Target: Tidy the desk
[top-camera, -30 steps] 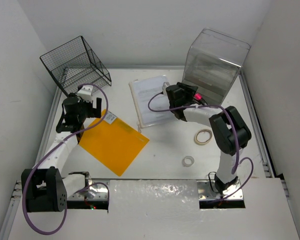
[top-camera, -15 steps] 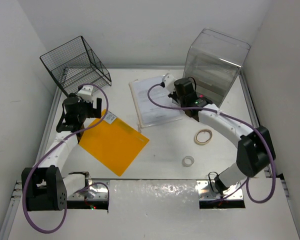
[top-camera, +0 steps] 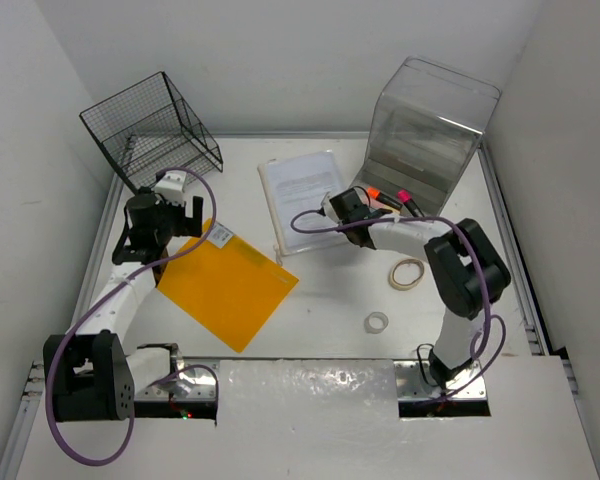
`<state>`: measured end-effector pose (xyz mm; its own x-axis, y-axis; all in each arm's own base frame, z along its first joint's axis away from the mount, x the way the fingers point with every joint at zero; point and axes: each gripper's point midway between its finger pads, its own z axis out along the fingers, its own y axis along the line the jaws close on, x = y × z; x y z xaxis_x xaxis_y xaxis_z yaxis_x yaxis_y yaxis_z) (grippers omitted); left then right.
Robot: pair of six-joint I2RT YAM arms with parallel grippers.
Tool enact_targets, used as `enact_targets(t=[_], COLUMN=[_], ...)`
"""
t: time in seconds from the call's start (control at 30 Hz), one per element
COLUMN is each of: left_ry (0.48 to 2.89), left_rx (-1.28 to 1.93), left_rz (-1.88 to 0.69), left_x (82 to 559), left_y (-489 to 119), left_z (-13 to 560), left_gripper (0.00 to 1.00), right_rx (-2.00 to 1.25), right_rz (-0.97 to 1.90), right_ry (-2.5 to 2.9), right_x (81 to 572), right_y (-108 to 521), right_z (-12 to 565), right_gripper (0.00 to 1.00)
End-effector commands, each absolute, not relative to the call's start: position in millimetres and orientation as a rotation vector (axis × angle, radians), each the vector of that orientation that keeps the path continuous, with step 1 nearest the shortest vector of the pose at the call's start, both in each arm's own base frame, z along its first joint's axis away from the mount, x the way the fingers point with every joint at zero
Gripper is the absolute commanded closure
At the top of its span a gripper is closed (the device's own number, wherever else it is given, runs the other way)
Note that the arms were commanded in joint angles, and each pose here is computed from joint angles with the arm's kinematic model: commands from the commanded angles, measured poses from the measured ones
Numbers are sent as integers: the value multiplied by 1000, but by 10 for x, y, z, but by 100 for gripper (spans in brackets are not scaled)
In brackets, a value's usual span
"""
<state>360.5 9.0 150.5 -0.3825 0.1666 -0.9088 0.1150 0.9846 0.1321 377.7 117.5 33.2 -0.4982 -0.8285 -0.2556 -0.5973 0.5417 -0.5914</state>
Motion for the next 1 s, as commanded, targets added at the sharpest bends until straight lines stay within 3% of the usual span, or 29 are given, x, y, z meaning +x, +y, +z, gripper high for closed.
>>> enact_targets(t=[0.0, 0.6, 0.97], left_ry=[1923, 1932, 1937], left_rx=[200, 197, 186], left_rz=[56, 74, 119], left_x=[3667, 3693, 3706], left_y=[111, 139, 210], left_z=[1633, 1603, 1578], left_gripper=[11, 11, 11], right_rx=[-1034, -789, -751], right_rz=[-907, -1057, -1086], right_ry=[2117, 2049, 1936], right_x=[4175, 5013, 5444], right_y=[917, 300, 276], right_z=[782, 1025, 1106], right_gripper=[100, 100, 100])
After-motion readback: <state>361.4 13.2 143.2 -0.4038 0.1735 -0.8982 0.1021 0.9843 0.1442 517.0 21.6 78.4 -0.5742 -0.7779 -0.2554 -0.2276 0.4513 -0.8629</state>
